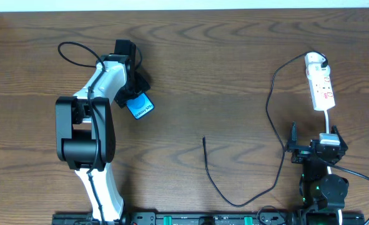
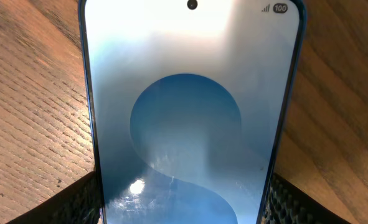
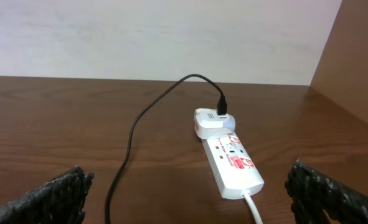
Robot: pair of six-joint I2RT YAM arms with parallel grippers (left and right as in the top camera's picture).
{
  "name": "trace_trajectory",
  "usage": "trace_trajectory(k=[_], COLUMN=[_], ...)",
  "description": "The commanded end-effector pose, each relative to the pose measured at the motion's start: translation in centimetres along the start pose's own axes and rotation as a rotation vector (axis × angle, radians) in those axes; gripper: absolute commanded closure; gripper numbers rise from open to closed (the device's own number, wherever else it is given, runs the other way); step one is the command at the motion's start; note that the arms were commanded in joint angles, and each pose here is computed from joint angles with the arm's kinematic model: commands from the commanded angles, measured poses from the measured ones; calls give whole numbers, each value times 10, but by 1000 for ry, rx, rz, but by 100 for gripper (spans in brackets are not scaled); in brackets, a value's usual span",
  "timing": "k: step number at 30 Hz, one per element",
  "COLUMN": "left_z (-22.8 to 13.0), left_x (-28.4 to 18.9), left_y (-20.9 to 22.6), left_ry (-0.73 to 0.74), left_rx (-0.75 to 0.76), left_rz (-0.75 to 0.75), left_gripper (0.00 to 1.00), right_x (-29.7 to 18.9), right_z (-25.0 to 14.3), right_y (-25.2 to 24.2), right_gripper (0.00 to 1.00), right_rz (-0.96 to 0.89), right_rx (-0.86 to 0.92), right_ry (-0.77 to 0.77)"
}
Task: Plug charger to phone and switch on socket
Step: 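Close the left gripper on the phone's bottom edge, then lift the phone upright with the left gripper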
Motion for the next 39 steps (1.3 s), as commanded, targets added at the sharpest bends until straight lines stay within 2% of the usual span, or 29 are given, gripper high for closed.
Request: trace_trajectory(k=[1,2,4,5,23,39], left_z=[-10,-10,-10,-10,-6,6], left_x=[11,11,11,11,5,-47], left_y=[8,8,8,8,5,-9], left_ry=[46,46,46,46,28,-54], left_rx=[-1,0,10,10,27,27], left_rz=[19,19,19,19,7,-106], left_gripper=[58,64,85,92,93,93], right_x=[0,0,0,0,0,0], right_z=[0,0,0,0,0,0], right_y=[1,1,1,1,1,1], right_gripper=[1,1,1,1,1,1], right_rz=[2,2,2,2,2,2], right_rx=[-13,-13,-13,-13,-13,-13], right_ry=[-2,-2,-2,-2,-2,-2])
Point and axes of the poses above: each gripper's point midway between its finger pads, its own x axis out along the fingers, its own y axis along the line the jaws close on, z = x × y, the point moved 1 cm from there along -x, back along the fingers, and after that the axes turned 15 degrees about -x, right-handed, at the moved point
